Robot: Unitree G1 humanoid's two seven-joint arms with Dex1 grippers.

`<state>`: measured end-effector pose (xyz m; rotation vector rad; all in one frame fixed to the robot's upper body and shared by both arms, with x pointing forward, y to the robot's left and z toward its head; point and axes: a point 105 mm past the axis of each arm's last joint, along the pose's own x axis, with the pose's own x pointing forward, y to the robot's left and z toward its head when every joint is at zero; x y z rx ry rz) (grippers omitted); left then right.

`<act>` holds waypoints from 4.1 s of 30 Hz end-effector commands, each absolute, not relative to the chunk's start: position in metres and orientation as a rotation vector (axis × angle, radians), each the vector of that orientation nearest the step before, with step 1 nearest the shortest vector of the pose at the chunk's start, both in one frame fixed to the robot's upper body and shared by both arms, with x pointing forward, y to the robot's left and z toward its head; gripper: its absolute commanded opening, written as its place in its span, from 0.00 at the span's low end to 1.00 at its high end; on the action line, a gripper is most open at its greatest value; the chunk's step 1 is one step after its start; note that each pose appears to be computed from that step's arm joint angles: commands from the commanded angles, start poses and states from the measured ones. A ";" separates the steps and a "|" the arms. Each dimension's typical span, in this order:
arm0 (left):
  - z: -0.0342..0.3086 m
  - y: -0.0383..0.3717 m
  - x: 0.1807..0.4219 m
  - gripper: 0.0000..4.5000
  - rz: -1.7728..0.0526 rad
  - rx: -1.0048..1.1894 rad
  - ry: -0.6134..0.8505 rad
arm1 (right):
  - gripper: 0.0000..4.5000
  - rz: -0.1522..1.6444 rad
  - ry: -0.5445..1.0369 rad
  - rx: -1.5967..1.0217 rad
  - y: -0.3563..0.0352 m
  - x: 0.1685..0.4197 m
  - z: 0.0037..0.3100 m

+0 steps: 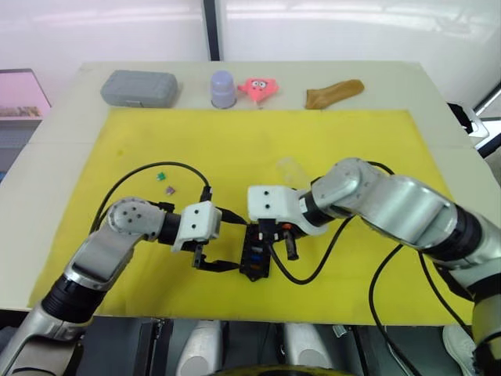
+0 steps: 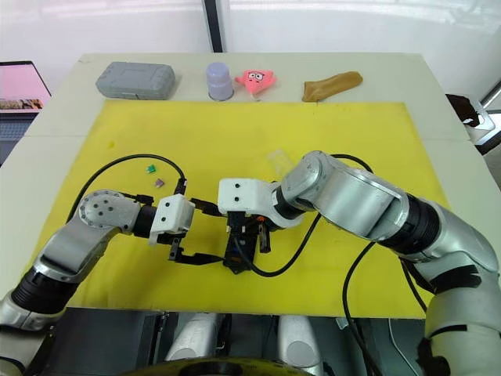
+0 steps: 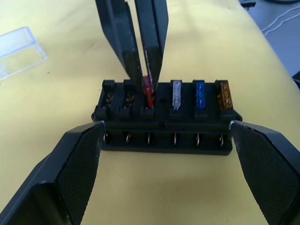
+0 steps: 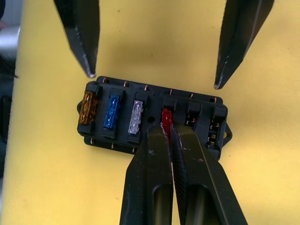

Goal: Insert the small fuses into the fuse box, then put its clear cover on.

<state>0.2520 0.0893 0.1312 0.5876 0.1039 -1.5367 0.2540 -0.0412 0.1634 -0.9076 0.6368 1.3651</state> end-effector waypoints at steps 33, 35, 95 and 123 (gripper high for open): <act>0.140 0.087 0.262 0.99 -1.512 0.612 0.040 | 0.00 1.355 0.560 -1.045 -0.037 0.263 0.178; 0.140 0.087 0.263 0.99 -1.510 0.612 0.039 | 0.00 1.341 0.570 -1.026 -0.037 0.264 0.180; 0.141 0.078 0.264 0.99 -1.531 0.612 0.019 | 0.00 1.366 0.658 -1.111 -0.030 0.272 0.170; 0.146 0.086 0.269 1.00 -1.515 0.625 0.019 | 0.88 1.362 0.552 -0.929 -0.050 0.267 0.207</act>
